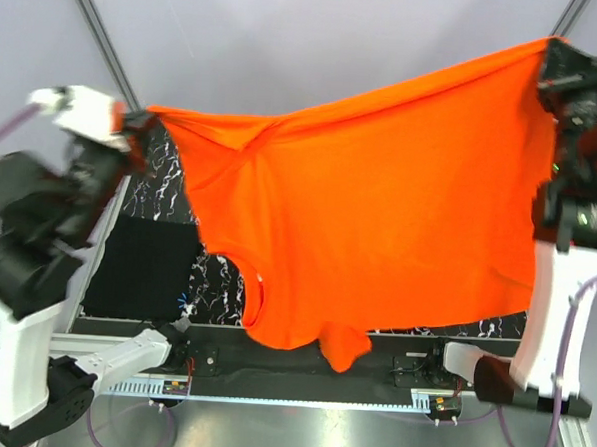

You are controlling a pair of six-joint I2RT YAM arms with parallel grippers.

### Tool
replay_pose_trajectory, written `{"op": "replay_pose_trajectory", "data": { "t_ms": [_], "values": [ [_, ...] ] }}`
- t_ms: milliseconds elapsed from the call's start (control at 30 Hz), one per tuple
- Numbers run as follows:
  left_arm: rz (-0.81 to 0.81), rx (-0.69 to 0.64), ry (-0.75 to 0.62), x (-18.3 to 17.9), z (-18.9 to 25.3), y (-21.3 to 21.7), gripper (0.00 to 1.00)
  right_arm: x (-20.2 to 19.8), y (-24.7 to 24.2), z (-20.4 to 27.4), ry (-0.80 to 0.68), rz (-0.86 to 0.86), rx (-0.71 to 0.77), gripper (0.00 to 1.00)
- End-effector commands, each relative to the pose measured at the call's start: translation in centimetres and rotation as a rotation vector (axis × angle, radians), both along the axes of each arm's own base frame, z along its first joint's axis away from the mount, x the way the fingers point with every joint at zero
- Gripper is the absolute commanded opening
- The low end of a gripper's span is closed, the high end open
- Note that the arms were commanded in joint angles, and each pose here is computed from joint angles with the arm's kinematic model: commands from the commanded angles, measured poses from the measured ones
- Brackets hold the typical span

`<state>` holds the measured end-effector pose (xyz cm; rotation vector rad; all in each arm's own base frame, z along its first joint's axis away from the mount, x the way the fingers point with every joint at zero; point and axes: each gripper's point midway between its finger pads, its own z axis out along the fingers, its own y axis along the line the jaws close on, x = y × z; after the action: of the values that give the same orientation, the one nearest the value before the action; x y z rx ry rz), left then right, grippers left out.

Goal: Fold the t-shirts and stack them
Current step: Flatten the tshirt out

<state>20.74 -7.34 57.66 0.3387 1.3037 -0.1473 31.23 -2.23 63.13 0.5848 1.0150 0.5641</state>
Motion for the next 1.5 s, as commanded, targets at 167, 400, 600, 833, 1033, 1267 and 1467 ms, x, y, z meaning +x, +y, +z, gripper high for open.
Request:
{"op": "replay_pose_trajectory", "data": {
  "t_ms": [167,400,600,833,1033,1267,1467],
  "values": [
    [0.257,0.251,0.445,10.9,-19.2,1.4,0.01,19.2,8.3,-18.3,0.460,0.230,0.063,0.00],
    [0.386,0.283,0.968,17.0,-36.9,2.0,0.00,28.6,12.8,-35.7,0.770,0.301,0.008,0.00],
    [0.438,0.311,1.094,18.3,-40.8,2.1,0.00,29.9,13.9,-41.7,0.866,0.324,-0.059,0.00],
    [0.509,0.185,0.993,21.1,-36.8,2.8,0.00,31.2,14.2,-42.2,0.851,0.351,-0.151,0.00],
    [0.452,0.049,0.720,22.3,-24.6,2.1,0.00,30.0,14.3,-33.6,0.712,0.348,-0.115,0.00],
    [0.406,-0.084,0.311,21.5,-8.3,2.6,0.00,21.6,13.0,-24.0,0.603,0.340,-0.093,0.00],
    [0.341,-0.160,0.055,16.7,2.2,3.1,0.00,10.3,10.5,-15.6,0.450,0.288,-0.103,0.00]
  ]
}}
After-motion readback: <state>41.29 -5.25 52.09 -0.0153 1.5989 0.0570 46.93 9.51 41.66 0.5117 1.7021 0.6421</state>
